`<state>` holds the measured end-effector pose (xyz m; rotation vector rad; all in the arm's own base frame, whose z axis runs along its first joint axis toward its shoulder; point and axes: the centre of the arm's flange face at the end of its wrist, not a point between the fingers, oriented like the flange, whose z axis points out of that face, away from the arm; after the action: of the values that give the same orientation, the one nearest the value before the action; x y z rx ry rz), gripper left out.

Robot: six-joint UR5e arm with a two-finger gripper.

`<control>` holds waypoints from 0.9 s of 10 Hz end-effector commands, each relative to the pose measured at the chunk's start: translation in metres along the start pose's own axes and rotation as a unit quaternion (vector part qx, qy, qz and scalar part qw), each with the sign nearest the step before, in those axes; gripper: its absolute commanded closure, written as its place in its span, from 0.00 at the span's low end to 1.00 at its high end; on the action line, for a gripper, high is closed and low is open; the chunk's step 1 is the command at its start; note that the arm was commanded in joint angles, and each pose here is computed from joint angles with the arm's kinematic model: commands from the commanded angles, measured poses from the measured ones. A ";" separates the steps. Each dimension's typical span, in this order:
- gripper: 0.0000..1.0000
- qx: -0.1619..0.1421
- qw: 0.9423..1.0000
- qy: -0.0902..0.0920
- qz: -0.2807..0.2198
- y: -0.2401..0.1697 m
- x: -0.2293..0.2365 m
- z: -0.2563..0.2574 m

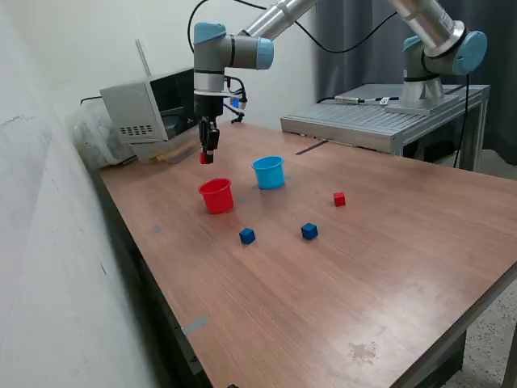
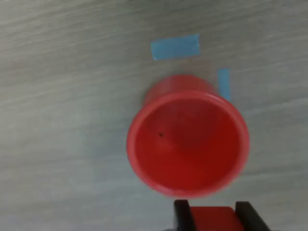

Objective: Place red objects in the red bin, and blue objects in the blue bin.

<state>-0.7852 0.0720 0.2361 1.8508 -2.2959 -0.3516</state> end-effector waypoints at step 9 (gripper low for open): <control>0.00 0.048 0.999 0.000 0.002 -0.011 0.001 0.012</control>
<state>-0.7845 0.0730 0.2047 1.8757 -2.3383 -0.2859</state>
